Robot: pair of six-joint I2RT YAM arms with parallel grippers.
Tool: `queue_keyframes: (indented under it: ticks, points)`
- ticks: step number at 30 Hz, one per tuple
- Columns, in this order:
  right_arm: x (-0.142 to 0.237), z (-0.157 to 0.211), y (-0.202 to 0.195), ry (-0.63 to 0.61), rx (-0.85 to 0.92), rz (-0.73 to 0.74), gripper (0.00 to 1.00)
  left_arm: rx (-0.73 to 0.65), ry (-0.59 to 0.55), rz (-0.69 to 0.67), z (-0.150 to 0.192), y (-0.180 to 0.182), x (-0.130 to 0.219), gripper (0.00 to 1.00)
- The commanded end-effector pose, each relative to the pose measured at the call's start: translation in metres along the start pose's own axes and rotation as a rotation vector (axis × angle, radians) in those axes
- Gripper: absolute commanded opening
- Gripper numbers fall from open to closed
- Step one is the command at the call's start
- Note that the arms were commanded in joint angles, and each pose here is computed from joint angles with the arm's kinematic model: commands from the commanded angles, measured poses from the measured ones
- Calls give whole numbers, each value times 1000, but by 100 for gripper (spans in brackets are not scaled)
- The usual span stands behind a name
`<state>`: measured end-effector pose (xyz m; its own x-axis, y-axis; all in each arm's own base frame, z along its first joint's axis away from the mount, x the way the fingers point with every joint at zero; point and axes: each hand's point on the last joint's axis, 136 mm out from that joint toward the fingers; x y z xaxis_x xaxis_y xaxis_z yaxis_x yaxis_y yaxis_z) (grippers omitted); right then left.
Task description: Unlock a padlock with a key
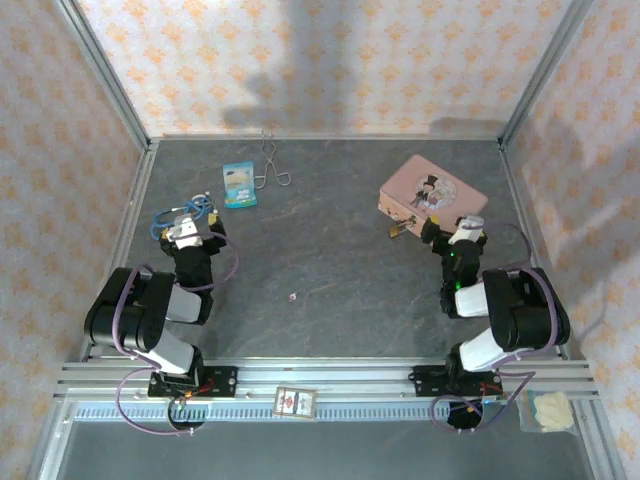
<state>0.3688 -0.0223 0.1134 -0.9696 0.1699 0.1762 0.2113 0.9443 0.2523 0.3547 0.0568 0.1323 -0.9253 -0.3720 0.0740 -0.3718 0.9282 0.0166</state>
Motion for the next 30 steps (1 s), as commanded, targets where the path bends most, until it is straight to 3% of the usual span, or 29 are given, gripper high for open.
queue_keyframes:
  ticks: [1, 26, 30]
  points:
    - [-3, -11, 6, -34, 4, -17, 100, -2, -14, 6, -5, -1, -4, 99]
    - [-2, -13, 6, -40, 5, -17, 100, -2, -12, 14, -5, -2, -4, 99]
    - [-2, -29, 7, -40, 11, 42, 100, 6, -12, -70, -20, 7, -4, 99]
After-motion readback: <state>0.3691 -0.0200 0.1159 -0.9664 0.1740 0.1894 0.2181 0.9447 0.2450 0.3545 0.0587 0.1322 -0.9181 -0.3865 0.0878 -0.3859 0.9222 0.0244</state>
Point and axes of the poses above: each hand's point on the last joint's axis, 136 mm out from that joint toward the fingers, its own x axis back along the fingers, its own y axis along the line the jaws close on, z = x × y, and after that the axes turned 6 degrees about -x, right-handed
